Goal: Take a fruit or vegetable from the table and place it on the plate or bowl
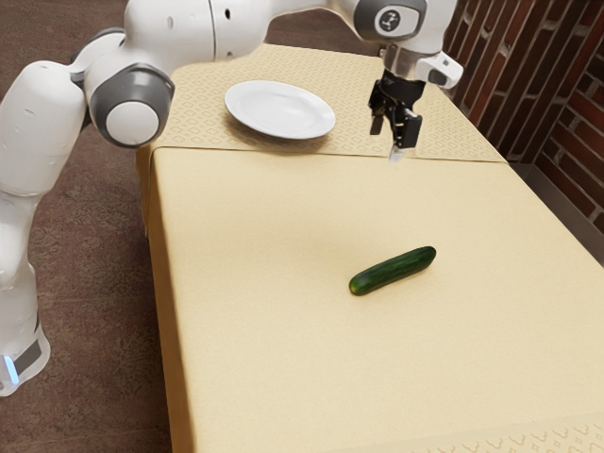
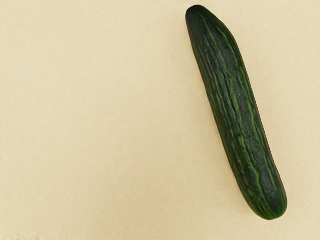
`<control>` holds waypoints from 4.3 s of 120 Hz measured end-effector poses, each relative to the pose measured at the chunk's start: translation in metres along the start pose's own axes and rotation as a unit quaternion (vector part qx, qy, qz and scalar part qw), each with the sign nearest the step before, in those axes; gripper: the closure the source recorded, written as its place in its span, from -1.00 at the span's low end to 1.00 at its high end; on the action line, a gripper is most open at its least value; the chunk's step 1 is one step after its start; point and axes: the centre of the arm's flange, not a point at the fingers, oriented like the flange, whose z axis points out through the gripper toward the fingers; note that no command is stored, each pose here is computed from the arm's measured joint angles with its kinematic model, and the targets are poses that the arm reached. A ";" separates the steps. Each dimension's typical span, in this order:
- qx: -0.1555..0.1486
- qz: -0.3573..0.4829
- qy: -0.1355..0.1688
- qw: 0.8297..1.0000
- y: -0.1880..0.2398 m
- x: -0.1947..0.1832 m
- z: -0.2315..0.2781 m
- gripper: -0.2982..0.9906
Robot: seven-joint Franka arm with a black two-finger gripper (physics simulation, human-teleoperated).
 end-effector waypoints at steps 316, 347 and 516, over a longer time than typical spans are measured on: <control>-0.045 -0.143 -0.076 0.986 0.073 0.047 0.191 -0.54; -0.048 -0.159 -0.085 0.982 0.076 0.049 0.205 -0.54; -0.037 -0.175 -0.033 0.983 0.068 0.060 0.187 0.19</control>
